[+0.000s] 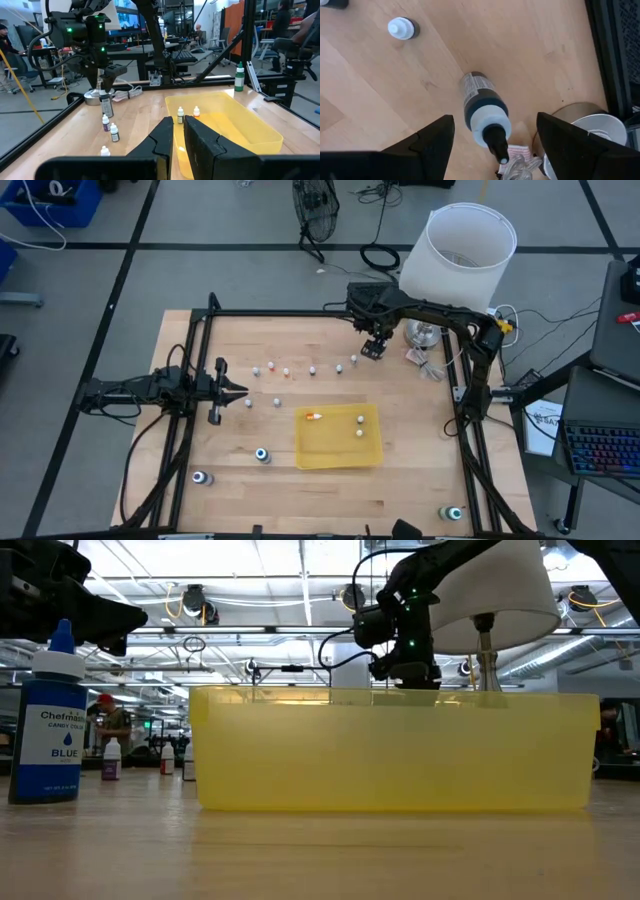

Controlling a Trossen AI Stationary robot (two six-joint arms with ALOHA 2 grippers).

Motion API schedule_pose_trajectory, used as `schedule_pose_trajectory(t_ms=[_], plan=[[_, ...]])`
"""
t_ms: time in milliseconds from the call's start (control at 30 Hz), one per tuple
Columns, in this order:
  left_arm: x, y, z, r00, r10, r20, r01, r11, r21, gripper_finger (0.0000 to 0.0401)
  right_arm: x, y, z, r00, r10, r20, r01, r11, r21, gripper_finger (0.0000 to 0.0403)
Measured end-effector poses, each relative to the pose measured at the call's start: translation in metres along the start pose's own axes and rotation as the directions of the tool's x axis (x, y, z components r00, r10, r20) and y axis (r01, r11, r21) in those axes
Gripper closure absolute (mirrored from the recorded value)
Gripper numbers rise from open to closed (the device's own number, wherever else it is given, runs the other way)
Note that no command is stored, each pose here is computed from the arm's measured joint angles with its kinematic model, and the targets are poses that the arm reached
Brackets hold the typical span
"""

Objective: Pick & Place food coloring
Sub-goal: Put the large black food coloring bottle into the yellow bin

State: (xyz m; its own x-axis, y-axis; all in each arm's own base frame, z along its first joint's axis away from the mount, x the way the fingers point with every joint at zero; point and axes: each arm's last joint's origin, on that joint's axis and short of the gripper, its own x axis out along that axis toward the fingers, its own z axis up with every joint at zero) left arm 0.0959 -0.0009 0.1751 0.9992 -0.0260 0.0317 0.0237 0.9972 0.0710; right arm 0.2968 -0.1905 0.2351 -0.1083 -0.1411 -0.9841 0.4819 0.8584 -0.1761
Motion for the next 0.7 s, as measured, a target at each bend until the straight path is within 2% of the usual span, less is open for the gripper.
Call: schedule_pose_trajectory(t_ms=[367, 700], plan=[[0.0, 0.0, 0.0, 1.0, 0.0, 0.0, 0.0, 1.0, 0.0, 0.035, 0.028, 0.005, -0.01, 0.998, 0.002, -0.065, -0.003, 1.0, -0.018, 0.0133], [0.0, 0.0, 0.0, 1.0, 0.0, 0.0, 0.0, 1.0, 0.0, 0.035, 0.031, 0.005, -0.006, 1.0, -0.001, -0.021, 0.0, 0.999, -0.034, 0.0133]])
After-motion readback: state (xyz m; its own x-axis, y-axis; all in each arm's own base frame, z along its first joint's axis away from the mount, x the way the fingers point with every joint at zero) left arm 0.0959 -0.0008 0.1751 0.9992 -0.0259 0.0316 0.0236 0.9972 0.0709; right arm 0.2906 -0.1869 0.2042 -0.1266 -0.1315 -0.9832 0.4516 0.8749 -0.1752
